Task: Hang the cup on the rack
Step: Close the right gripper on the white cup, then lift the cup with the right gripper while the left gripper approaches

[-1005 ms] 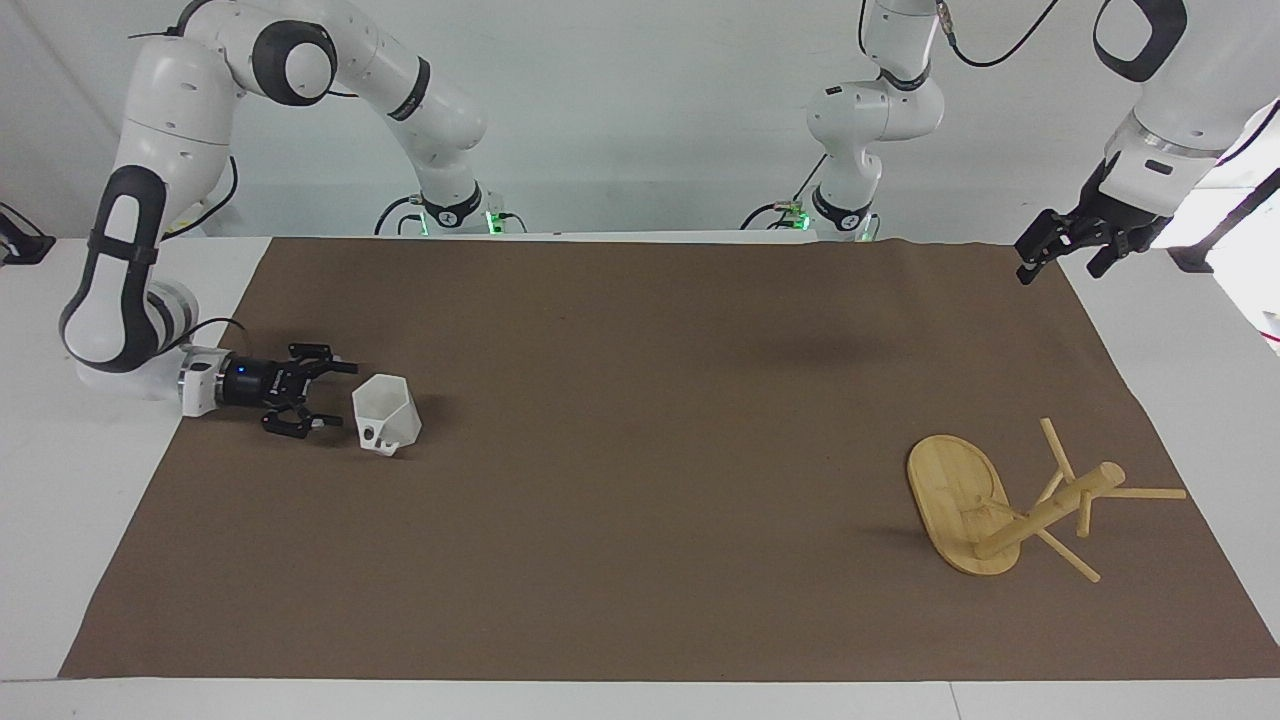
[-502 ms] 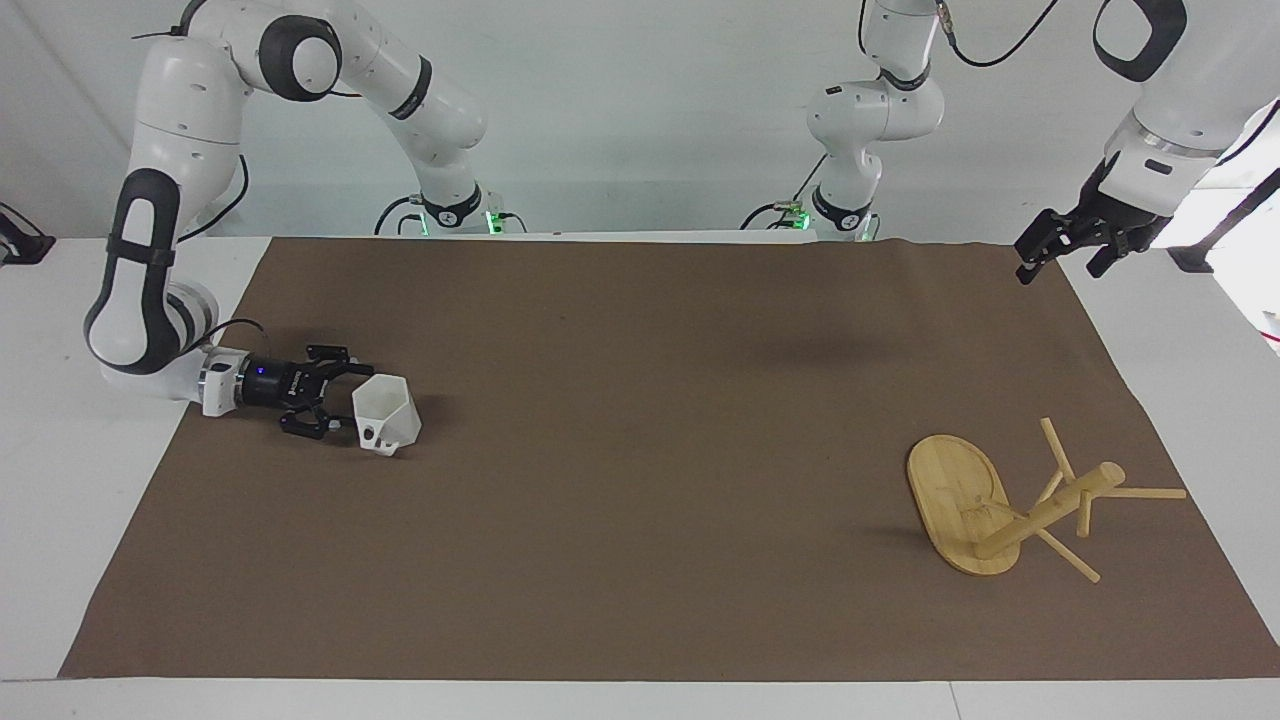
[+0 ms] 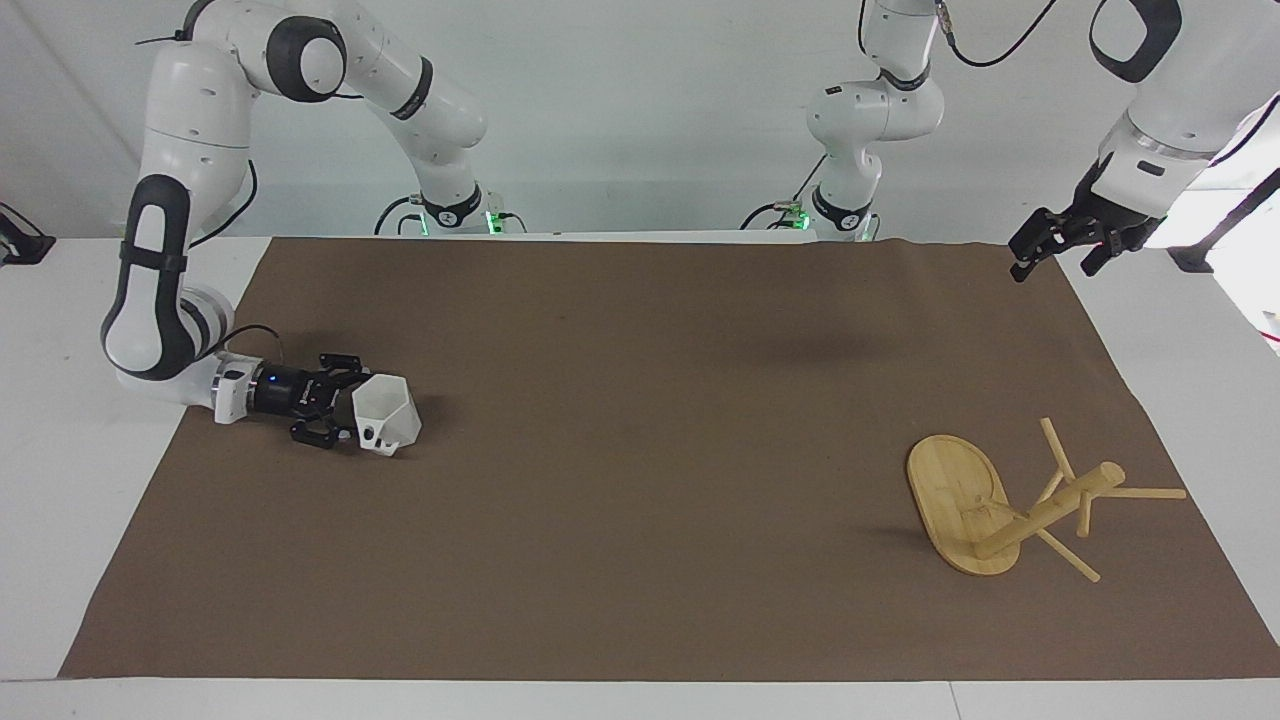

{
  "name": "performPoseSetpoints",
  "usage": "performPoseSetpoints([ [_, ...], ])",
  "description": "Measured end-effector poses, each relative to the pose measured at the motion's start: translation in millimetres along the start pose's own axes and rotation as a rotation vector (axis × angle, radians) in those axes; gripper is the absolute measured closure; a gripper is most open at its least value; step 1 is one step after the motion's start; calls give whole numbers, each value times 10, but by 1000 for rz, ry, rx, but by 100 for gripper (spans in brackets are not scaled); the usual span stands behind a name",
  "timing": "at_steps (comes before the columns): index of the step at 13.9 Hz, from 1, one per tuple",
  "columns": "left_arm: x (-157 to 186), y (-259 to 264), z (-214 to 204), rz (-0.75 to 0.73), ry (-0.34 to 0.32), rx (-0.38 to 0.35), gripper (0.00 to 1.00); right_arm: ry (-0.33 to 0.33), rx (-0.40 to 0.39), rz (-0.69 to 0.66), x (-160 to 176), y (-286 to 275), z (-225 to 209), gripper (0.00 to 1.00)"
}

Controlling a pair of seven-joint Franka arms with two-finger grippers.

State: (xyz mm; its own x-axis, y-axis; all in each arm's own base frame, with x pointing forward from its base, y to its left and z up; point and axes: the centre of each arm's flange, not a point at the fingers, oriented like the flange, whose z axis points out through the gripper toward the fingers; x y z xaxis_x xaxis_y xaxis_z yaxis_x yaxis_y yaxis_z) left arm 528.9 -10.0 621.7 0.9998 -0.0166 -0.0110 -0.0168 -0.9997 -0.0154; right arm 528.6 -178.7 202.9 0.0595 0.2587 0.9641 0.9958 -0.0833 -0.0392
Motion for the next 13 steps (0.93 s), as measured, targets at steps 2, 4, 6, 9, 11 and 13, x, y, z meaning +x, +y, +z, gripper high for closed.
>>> performPoseSetpoints([
  [2, 5, 0, -4, 0, 5, -1, 0, 0, -4, 0, 5, 19, 53, 0],
  [4, 7, 1, -6, -2, 6, -8, 0, 0, 4, 1, 7, 20, 115, 0],
  [6, 8, -6, -6, -4, 7, -10, 0, 3, 9, 6, -4, 5, 144, 0],
  [9, 10, -6, 9, -4, 6, -11, 0, 3, 9, 3, -17, -11, 155, 0],
  [11, 11, -8, 16, -4, 6, -11, 0, 1, 5, 0, -10, -5, 150, 0],
  [13, 12, -9, 19, -5, 7, -11, 0, 7, 0, -2, 7, 2, 166, 0],
])
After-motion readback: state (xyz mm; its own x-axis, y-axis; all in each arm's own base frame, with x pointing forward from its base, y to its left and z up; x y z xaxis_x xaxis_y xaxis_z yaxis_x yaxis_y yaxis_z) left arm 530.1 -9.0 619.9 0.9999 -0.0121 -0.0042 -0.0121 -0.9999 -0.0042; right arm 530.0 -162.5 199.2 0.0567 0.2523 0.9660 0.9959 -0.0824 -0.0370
